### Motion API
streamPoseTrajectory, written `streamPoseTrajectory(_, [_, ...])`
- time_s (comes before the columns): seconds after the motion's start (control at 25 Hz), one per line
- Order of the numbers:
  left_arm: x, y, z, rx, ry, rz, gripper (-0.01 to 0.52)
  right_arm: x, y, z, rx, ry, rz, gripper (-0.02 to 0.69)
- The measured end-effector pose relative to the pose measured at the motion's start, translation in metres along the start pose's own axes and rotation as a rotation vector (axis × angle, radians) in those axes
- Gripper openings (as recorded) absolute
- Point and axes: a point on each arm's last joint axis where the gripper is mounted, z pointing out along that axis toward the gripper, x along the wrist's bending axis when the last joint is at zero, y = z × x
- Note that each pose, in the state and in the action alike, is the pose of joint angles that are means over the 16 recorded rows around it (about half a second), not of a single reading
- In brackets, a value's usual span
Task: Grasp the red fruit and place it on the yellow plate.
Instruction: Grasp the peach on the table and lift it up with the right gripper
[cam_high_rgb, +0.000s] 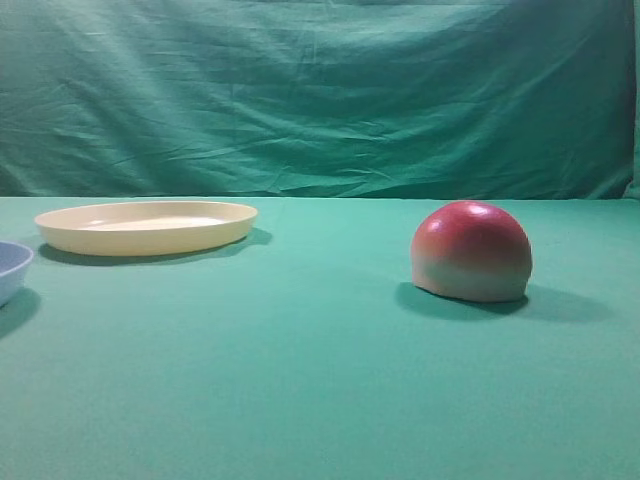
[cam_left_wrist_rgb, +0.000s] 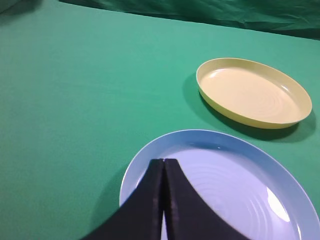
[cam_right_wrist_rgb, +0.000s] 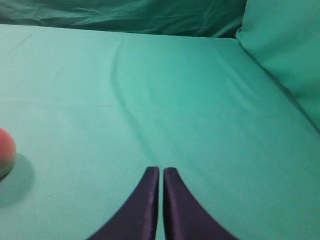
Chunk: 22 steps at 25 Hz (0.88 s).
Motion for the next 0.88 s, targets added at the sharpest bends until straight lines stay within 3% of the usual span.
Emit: streamPoseTrajectory(0.88, [0.0000,0.0000,0.0000,0.000,0.000,0.000,0.000,-0.0001,0.0002,0.0000,-0.002,-0.001,-0.003,0.000])
